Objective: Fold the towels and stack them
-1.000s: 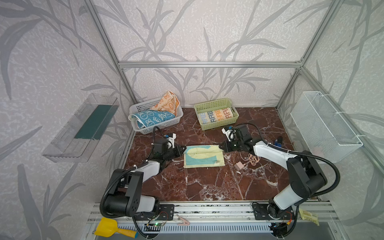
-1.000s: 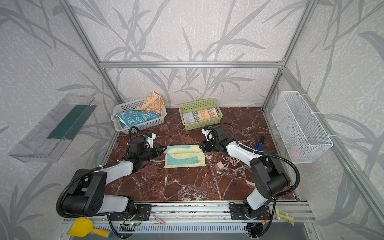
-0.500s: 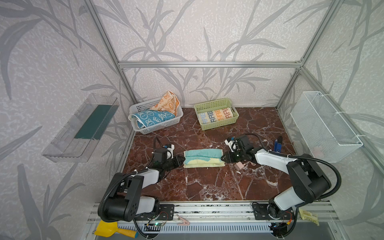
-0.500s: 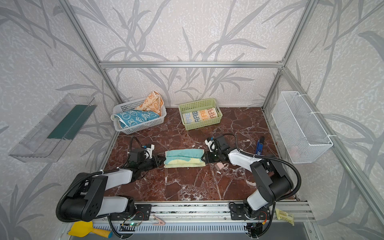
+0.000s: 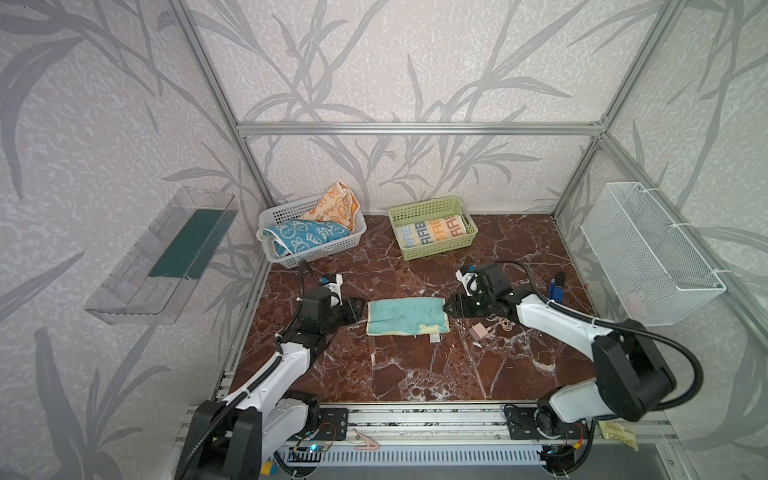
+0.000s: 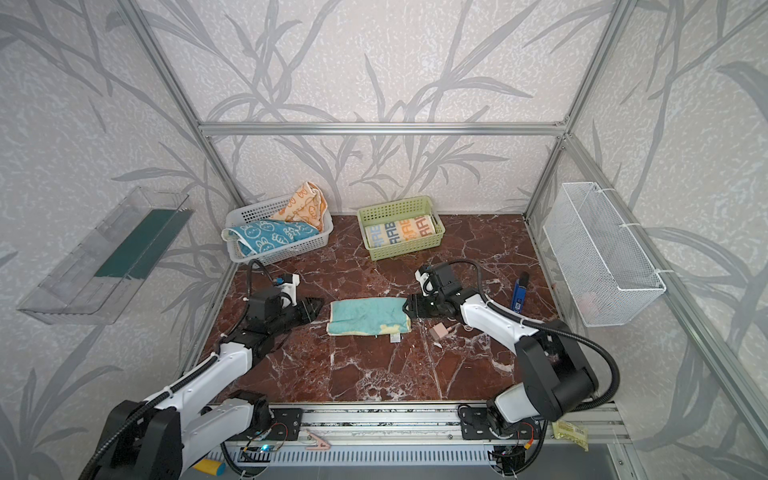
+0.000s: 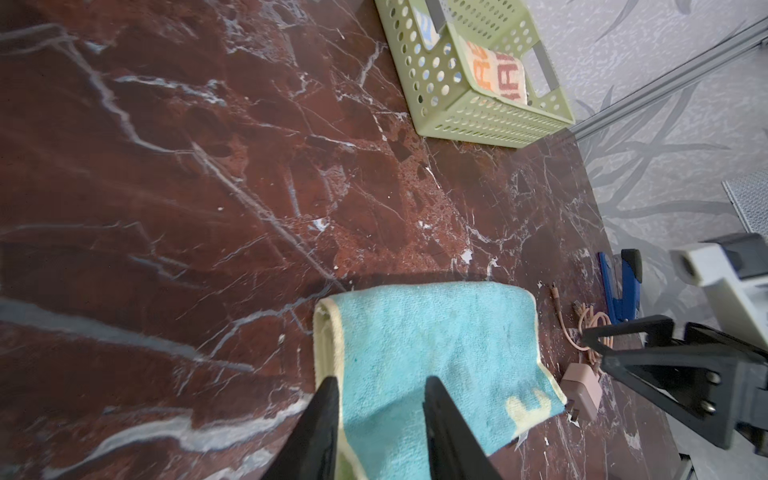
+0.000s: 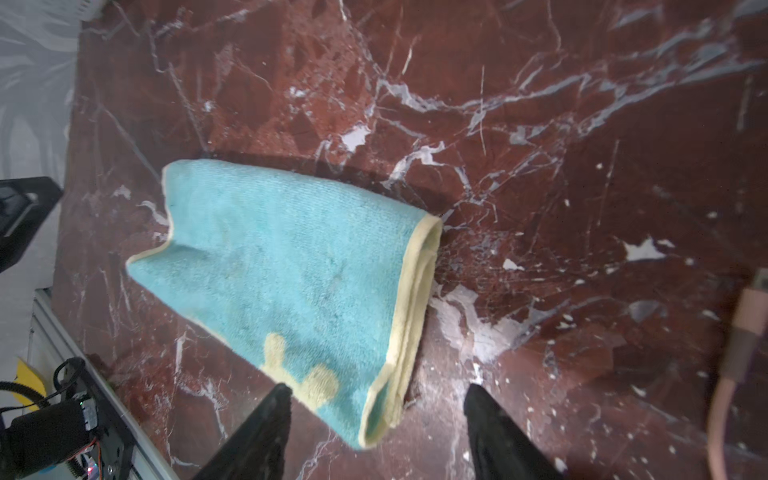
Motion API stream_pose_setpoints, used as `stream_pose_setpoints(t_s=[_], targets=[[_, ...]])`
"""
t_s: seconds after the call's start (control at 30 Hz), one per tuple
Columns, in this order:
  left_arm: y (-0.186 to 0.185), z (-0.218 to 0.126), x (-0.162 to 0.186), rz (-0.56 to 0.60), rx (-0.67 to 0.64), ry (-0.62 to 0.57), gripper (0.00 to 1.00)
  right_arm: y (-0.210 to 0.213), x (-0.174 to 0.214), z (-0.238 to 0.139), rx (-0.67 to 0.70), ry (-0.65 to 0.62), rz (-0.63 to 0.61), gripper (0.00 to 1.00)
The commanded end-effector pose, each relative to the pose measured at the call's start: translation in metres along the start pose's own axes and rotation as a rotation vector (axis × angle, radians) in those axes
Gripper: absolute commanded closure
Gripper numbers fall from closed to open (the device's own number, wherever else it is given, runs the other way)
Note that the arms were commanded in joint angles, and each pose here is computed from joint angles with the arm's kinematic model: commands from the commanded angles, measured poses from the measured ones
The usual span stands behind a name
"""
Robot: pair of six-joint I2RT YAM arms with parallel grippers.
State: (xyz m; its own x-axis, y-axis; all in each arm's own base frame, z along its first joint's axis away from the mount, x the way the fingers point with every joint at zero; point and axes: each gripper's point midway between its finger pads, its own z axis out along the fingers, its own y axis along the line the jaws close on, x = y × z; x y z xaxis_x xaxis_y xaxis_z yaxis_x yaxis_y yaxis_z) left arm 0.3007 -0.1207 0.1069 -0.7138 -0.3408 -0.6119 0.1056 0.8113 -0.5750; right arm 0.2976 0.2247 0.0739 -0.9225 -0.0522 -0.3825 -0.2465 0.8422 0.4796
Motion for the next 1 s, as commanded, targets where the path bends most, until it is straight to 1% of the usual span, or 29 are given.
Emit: stream_pose_setpoints(t_s=[0.0, 0.1, 0.2, 0.37, 0.5, 0.57, 0.63, 0.67, 0.73, 0.77, 0.8, 0.83, 0.87, 0.97], targets=[[-0.007, 0.015, 0.017, 0.06, -0.036, 0.102, 0.64, -0.001, 0.003, 0.016, 0.038, 0.093, 0.063, 0.32], [-0.012, 0.029, 0.045, 0.087, -0.051, 0.212, 0.65, -0.006, 0.004, 0.027, 0.072, 0.116, 0.093, 0.31], [0.0, 0.034, 0.073, 0.069, -0.087, 0.289, 0.66, -0.014, 0.009, 0.04, 0.098, 0.145, 0.134, 0.3], [0.021, 0.033, 0.11, 0.021, -0.109, 0.348, 0.67, -0.015, 0.02, 0.058, 0.108, 0.198, 0.166, 0.3], [0.023, 0.033, 0.121, -0.001, -0.104, 0.357, 0.67, -0.005, 0.028, 0.069, 0.091, 0.233, 0.165, 0.31], [0.025, 0.033, 0.123, -0.006, -0.107, 0.357, 0.67, 0.002, 0.03, 0.075, 0.066, 0.245, 0.17, 0.38], [0.024, 0.034, 0.123, -0.011, -0.105, 0.352, 0.67, 0.006, 0.03, 0.079, 0.055, 0.255, 0.17, 0.49], [0.024, 0.035, 0.122, -0.012, -0.103, 0.351, 0.67, 0.008, 0.03, 0.081, 0.053, 0.259, 0.164, 0.57], [0.022, 0.034, 0.12, -0.013, -0.1, 0.35, 0.67, 0.009, 0.027, 0.082, 0.065, 0.257, 0.149, 0.77], [0.02, 0.034, 0.117, -0.01, -0.1, 0.345, 0.67, 0.01, 0.023, 0.081, 0.077, 0.248, 0.136, 0.86], [0.018, 0.033, 0.113, -0.006, -0.1, 0.338, 0.67, 0.011, 0.017, 0.078, 0.087, 0.234, 0.117, 0.93], [0.016, 0.031, 0.109, -0.003, -0.103, 0.329, 0.67, 0.012, 0.01, 0.075, 0.1, 0.219, 0.098, 0.98], [0.015, 0.029, 0.102, 0.003, -0.117, 0.312, 0.67, 0.013, 0.002, 0.07, 0.12, 0.204, 0.073, 1.0], [0.01, 0.017, 0.071, 0.025, -0.17, 0.23, 0.65, 0.023, -0.029, 0.051, 0.179, 0.158, -0.027, 1.0]])
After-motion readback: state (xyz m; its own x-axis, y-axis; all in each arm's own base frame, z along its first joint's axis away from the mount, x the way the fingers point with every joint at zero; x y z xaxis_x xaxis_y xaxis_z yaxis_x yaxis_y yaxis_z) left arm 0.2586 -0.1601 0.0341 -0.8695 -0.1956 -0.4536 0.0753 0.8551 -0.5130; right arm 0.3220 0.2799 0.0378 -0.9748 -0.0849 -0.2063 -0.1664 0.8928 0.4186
